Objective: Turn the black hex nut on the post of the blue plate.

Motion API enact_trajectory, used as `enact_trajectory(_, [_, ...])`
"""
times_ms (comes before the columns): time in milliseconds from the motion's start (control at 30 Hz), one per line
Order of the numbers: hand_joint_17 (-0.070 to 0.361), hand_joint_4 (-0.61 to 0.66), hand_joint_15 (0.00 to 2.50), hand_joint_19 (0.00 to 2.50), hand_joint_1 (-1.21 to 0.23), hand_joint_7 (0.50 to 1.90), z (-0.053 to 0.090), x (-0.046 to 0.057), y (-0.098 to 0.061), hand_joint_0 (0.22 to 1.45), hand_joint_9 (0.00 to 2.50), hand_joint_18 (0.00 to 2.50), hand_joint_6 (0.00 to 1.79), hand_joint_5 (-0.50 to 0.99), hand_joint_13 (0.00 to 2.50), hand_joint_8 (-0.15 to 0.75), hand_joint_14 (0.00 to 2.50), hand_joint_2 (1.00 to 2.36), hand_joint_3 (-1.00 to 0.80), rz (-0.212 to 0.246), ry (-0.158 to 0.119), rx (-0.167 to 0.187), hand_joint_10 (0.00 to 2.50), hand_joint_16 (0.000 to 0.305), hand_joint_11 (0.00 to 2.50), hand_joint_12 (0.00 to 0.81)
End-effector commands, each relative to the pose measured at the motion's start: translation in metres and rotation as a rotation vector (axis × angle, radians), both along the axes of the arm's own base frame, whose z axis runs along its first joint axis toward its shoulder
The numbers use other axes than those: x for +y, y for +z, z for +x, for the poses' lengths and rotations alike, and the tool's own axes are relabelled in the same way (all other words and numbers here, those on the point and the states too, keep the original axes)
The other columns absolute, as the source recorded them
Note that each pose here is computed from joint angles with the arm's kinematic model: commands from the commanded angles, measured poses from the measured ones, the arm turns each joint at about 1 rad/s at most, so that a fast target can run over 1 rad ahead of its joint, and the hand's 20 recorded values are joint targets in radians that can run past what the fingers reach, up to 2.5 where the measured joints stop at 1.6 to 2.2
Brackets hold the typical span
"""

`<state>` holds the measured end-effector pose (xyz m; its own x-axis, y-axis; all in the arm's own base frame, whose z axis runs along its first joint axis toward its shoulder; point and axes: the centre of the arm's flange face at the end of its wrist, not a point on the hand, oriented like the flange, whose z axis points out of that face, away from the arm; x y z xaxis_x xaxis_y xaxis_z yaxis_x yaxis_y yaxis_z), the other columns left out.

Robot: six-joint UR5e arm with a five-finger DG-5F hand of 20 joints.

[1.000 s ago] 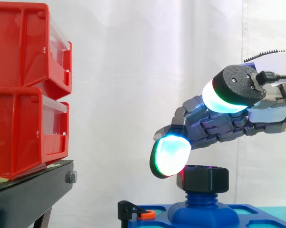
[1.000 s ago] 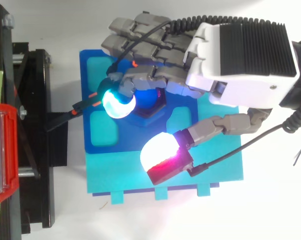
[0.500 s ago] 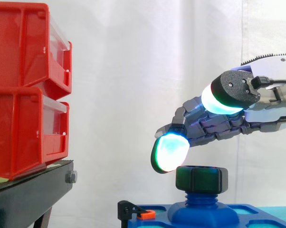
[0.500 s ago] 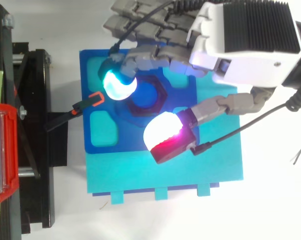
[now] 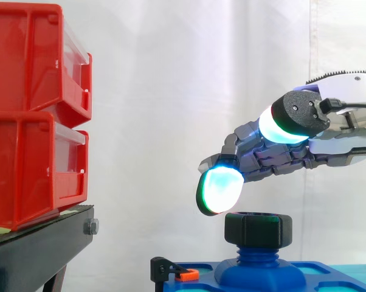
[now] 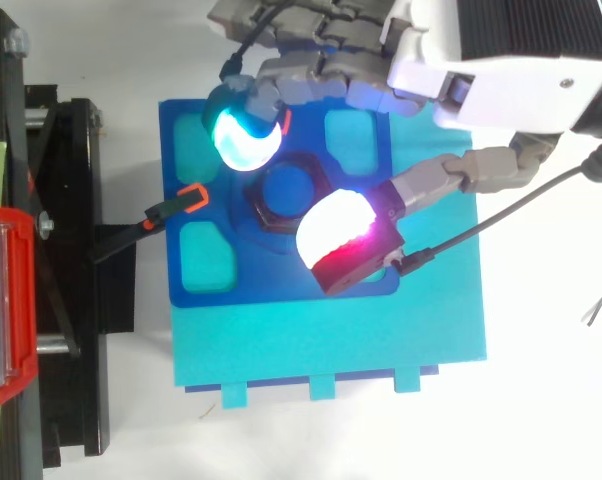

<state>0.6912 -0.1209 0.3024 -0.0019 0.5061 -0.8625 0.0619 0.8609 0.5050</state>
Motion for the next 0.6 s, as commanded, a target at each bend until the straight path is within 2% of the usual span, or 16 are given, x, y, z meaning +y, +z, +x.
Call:
enact_trajectory(0, [0.118,0.26,0.0,0.07,-0.2,0.92,-0.0006,-0.0032,-0.0001,0.45,0.0,0.0,0.5,-0.21,0.0,0.22,0.0,1.0,-0.5,0.0,-0.001,-0.001,0.0,0.052,0.0,0.371])
enact_trajectory(333, [0.117,0.27,0.0,0.07,-0.21,0.93,-0.0008,-0.0043,0.0003,0.45,0.0,0.0,0.5,-0.2,0.0,0.222,0.0,1.0,-0.5,0.002,-0.003,0.001,0.0,0.052,0.0,0.372])
enact_trajectory(567, [0.118,0.29,0.0,0.07,-0.21,0.96,-0.0027,-0.0048,-0.0016,0.45,0.0,0.0,0.5,-0.2,0.0,0.223,0.0,1.0,-0.5,0.0,0.011,0.014,0.0,0.052,0.0,0.371])
